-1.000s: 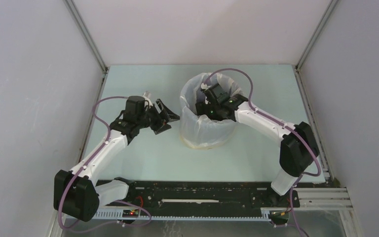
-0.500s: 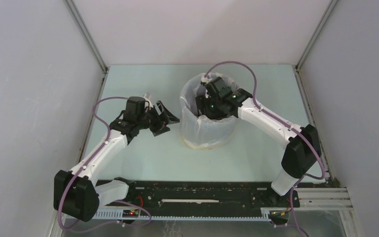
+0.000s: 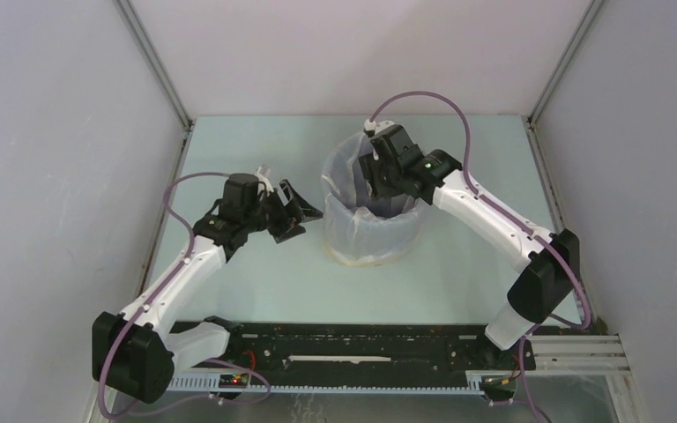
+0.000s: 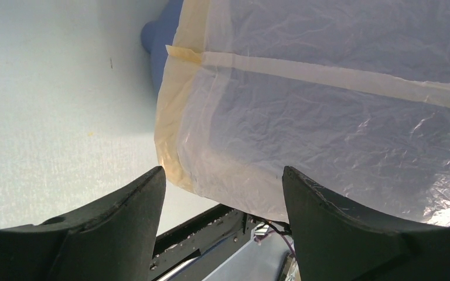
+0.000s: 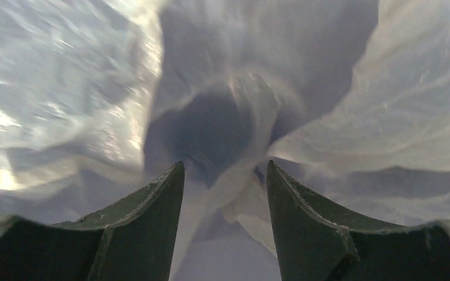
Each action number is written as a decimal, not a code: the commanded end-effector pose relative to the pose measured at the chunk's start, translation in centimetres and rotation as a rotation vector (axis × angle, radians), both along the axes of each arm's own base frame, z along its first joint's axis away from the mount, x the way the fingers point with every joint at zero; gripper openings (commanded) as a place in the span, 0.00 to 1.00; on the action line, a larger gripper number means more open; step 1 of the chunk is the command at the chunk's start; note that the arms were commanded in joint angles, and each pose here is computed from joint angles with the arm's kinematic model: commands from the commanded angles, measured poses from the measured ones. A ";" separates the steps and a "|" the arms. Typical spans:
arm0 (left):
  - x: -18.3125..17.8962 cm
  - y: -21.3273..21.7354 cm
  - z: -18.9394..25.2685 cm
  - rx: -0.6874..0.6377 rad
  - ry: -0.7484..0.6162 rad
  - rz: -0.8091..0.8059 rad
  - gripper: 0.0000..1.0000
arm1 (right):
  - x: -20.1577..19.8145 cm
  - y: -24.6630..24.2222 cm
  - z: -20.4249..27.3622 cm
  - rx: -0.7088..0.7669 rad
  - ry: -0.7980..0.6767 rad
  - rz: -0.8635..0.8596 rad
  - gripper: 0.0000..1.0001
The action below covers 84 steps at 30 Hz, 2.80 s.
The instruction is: Put the trash bags into the trash bin
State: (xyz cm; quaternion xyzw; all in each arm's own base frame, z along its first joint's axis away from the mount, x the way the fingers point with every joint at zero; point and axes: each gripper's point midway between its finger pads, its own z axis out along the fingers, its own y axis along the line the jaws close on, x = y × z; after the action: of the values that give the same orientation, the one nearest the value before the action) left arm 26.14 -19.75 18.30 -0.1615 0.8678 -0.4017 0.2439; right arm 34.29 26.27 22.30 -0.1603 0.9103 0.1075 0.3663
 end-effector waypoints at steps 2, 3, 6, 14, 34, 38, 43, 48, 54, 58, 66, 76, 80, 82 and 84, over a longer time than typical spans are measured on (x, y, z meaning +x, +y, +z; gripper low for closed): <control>0.1 -0.2 0.1 -0.012 -0.015 0.001 0.77 | 0.2 -4.6 -1.4 -0.156 -0.036 -0.092 0.59; 0.2 -0.3 0.4 -0.014 -0.020 -0.001 0.77 | 0.2 -5.0 -1.5 -0.175 -0.043 -0.103 0.59; 0.3 -0.1 0.6 -0.010 -0.024 0.005 0.78 | 0.3 -4.7 -1.3 -0.179 -0.074 -0.084 0.59; 0.2 0.1 0.6 -0.009 -0.013 0.025 0.78 | -1.5 0.6 -2.8 -0.040 0.033 0.016 0.60; -0.2 3.0 2.2 0.039 -0.097 0.187 0.81 | -2.6 2.3 -16.6 -0.027 0.304 0.012 0.79; -0.9 3.9 2.3 0.066 -0.118 0.203 0.83 | -2.4 1.8 -15.3 -0.017 0.282 -0.006 0.79; -1.1 3.2 1.5 0.052 -0.083 0.171 0.84 | -2.2 1.7 -11.6 0.012 0.237 0.002 0.83; -0.5 2.6 2.0 0.031 -0.095 0.153 0.84 | -2.1 2.1 -14.2 -0.021 0.274 0.009 0.85; -0.8 2.1 2.4 0.018 -0.108 0.131 0.84 | -2.2 2.6 -19.1 -0.086 0.352 0.023 0.85; -1.4 2.7 2.4 0.021 -0.133 0.152 0.83 | -1.3 2.8 -17.9 -0.089 0.323 0.025 0.85; -1.2 2.4 2.0 0.029 -0.124 0.136 0.84 | -1.3 3.0 -9.3 -0.031 0.229 0.031 0.87; 0.2 5.6 7.5 0.206 -0.304 0.201 0.87 | -2.5 1.0 -2.3 -0.026 0.134 0.065 0.91; 0.4 6.4 10.3 0.238 -0.368 0.221 0.87 | -3.0 0.1 0.3 -0.015 0.104 0.060 0.91; 0.3 6.7 12.3 0.230 -0.413 0.237 0.87 | -3.4 -0.3 2.4 0.009 0.075 0.063 0.91; 0.1 7.0 14.7 0.208 -0.463 0.260 0.88 | -3.9 -0.7 5.4 0.042 0.039 0.065 0.91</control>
State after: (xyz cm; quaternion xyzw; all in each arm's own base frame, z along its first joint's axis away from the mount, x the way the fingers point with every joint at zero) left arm 26.51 -14.09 27.69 -0.1631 0.8298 -0.3100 0.4345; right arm 31.23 26.88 20.79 -0.1788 0.9311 0.1231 0.2931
